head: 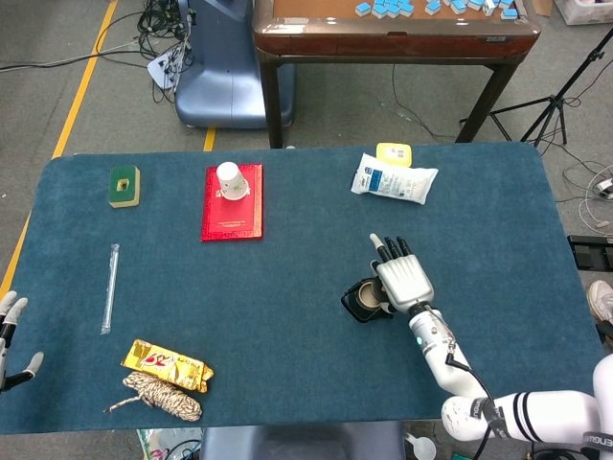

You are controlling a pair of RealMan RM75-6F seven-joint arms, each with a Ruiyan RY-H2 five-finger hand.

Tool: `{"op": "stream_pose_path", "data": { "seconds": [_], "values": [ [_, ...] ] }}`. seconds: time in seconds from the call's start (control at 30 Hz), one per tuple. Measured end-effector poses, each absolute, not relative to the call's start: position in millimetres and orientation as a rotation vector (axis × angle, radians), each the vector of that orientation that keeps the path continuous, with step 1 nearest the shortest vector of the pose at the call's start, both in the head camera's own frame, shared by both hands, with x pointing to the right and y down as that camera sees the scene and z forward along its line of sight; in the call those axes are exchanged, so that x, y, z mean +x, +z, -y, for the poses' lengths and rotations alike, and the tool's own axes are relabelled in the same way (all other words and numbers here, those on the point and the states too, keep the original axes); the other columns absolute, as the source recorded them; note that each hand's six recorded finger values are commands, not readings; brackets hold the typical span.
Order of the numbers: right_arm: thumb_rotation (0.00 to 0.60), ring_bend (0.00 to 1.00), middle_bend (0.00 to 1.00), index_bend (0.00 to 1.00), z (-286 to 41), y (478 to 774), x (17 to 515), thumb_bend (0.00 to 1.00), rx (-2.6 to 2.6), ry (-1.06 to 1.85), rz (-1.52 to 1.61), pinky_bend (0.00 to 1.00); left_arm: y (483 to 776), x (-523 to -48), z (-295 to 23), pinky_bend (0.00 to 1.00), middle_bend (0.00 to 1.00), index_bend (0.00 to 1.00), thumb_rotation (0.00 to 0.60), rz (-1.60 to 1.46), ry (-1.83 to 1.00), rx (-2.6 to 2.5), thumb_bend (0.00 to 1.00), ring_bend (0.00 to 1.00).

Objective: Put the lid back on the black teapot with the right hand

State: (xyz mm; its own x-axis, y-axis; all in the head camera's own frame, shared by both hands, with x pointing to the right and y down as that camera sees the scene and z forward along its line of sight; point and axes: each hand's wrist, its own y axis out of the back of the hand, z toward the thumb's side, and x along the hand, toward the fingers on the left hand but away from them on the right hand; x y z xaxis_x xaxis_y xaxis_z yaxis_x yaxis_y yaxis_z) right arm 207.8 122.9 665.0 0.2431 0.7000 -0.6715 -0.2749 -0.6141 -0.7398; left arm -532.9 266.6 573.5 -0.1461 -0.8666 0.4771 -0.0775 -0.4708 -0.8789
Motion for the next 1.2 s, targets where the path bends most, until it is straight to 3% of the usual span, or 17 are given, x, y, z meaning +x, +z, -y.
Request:
{"op": "stream_pose_path", "data": {
  "seconds": [0.83,1.2],
  "values": [
    [0.600,0.00,0.01,0.50,-126,676,199,0.18,-1.716,1.500,0.369,0.00,576,-542,-273,0.00,0.00,0.00,0.600,-1.096,-1.700,-1.516,0.30,0.00],
    [0.600,0.00,0.00,0.40,-125,677,200,0.18,-1.712,1.509,0.366,0.00,576,-542,-274,0.00,0.00,0.00,0.600,-1.099,-1.694,-1.518,0.30,0.00]
  ]
}}
